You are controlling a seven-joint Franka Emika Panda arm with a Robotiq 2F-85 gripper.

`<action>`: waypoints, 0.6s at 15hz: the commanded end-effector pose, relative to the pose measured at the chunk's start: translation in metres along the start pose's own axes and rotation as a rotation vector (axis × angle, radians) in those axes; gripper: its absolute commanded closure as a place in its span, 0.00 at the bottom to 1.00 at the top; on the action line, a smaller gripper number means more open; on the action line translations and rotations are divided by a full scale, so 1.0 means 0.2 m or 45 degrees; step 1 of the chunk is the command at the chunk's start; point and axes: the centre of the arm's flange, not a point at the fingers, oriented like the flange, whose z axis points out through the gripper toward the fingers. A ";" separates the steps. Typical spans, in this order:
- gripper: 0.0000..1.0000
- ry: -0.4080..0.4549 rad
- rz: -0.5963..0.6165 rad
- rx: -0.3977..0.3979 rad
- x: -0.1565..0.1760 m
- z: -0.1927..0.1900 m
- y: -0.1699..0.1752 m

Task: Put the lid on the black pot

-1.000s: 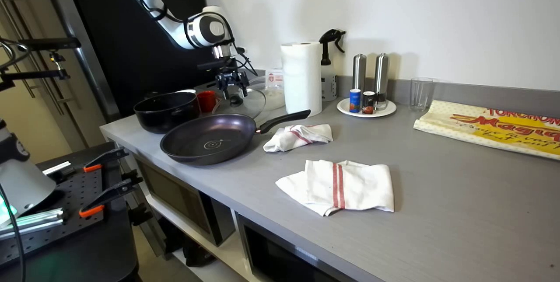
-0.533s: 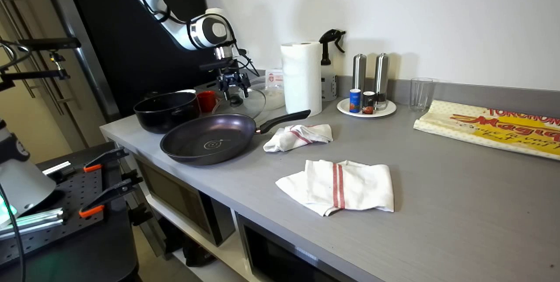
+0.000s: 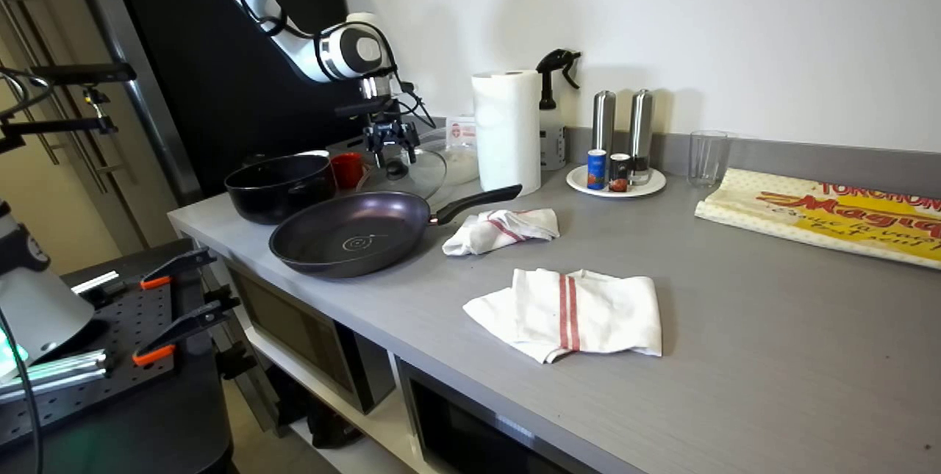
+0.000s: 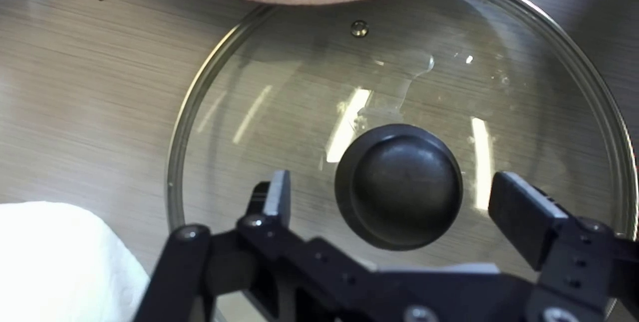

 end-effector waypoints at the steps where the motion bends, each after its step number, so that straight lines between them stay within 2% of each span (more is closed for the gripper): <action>1: 0.00 -0.019 -0.027 0.030 0.02 0.00 -0.01; 4: 0.00 -0.023 -0.037 0.033 0.02 0.00 -0.01; 5: 0.18 -0.025 -0.038 0.035 0.02 0.00 -0.01; 9: 0.49 -0.030 -0.040 0.039 0.02 0.00 -0.01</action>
